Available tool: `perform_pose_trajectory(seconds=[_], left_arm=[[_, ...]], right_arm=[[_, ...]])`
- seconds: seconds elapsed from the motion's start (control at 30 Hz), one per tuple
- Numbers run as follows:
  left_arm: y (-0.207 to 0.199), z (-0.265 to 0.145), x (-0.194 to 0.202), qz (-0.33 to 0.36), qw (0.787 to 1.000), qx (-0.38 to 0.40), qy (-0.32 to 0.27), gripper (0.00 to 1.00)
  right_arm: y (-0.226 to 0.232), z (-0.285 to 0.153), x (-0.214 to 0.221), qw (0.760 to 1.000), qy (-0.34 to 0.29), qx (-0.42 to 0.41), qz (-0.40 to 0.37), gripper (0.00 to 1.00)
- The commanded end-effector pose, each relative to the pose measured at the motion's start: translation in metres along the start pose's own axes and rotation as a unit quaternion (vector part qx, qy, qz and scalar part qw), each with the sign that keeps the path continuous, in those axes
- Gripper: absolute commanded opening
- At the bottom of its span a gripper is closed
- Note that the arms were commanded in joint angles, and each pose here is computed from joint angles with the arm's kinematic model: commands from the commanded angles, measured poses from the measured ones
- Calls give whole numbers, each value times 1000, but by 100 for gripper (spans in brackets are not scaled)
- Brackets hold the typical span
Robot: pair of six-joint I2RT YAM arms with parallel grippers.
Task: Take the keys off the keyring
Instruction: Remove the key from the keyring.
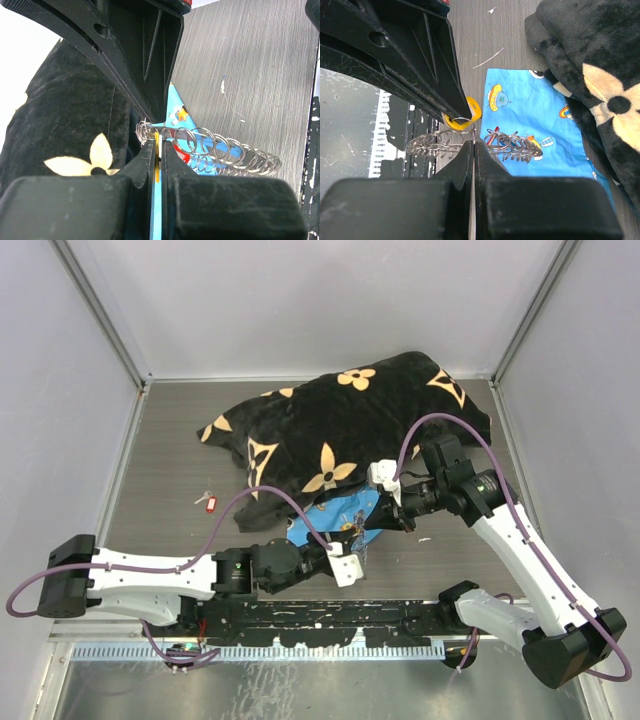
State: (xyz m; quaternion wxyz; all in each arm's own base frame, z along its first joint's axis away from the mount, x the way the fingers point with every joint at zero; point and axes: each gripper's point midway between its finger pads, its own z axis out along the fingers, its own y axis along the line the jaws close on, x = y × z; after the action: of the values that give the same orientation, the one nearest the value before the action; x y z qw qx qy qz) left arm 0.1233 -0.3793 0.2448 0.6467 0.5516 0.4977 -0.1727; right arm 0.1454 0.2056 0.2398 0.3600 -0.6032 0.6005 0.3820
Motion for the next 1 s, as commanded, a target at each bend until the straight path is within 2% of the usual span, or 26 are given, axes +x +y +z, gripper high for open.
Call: perform_pose_trajectory(seconds=[0.0,0.97], left_arm=[[11,-6,-29,-23,999,-5,-41,0],[-1,-12,-2,-55,998,-6,-20,0]], right_arm=[[-13,-5,-25,999,-28,31,-30,1],[-13,-15,-48,995,-82,54,-34,1]])
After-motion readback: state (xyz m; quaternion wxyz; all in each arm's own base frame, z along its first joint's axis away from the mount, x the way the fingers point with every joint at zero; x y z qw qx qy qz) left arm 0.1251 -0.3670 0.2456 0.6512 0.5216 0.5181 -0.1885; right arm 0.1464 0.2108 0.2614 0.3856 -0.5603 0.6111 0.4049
